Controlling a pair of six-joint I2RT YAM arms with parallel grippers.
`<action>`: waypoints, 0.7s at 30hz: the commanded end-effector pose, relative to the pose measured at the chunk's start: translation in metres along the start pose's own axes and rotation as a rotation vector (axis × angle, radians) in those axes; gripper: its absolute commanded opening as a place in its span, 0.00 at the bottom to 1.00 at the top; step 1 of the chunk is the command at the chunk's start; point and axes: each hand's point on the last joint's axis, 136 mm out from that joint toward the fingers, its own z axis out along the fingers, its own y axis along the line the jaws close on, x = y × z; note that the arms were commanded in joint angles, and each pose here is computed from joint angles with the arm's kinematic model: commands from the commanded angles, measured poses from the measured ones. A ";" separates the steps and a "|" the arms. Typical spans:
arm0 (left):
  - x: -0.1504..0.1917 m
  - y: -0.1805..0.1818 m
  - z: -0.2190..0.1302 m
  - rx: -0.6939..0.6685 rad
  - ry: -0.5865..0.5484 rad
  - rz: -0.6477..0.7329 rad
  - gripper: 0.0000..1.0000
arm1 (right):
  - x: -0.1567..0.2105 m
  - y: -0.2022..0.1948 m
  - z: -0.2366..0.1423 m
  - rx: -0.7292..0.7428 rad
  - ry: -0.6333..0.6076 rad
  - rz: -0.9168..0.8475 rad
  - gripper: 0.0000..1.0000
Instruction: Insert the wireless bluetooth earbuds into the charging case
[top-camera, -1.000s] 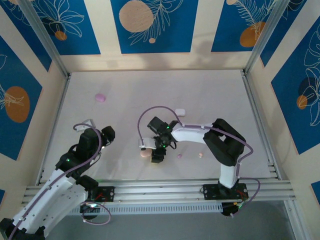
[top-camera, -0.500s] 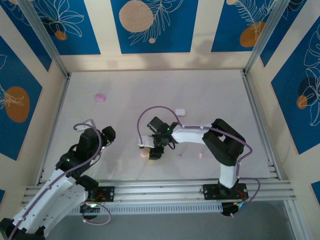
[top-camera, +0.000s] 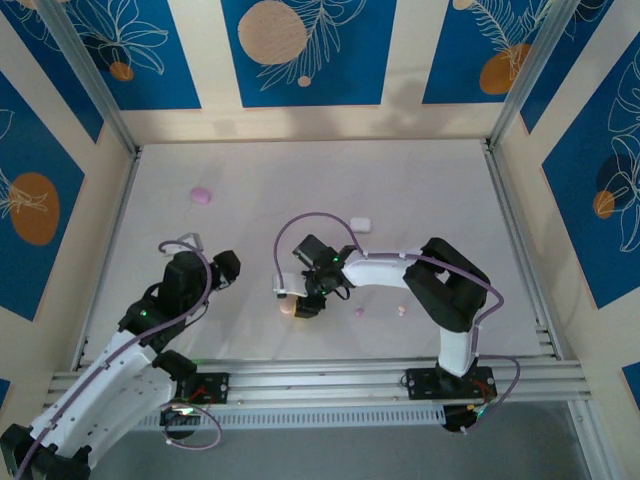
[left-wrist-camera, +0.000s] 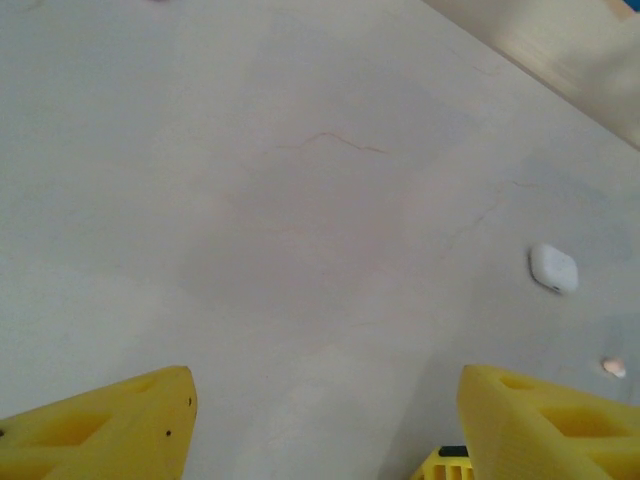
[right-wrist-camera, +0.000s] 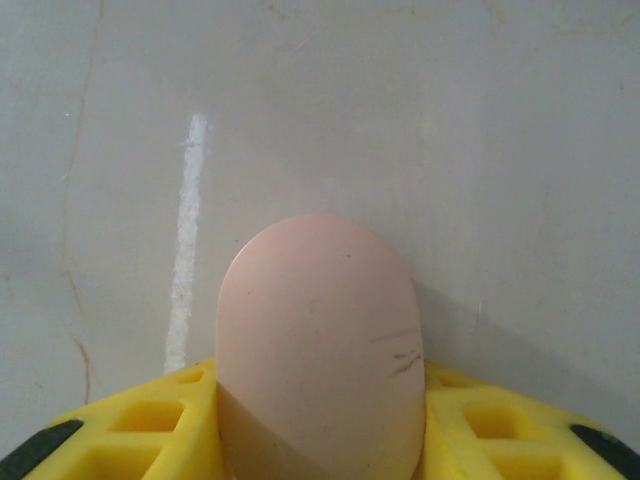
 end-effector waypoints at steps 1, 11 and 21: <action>-0.008 -0.028 -0.002 0.151 -0.030 0.057 0.66 | -0.022 0.003 -0.028 -0.007 -0.108 0.071 0.38; -0.015 -0.138 -0.050 0.790 -0.151 0.378 0.55 | -0.068 0.009 -0.179 -0.077 -0.516 0.247 0.36; 0.018 -0.190 -0.092 1.196 -0.120 0.665 0.61 | -0.080 0.034 -0.255 -0.120 -0.626 0.164 0.36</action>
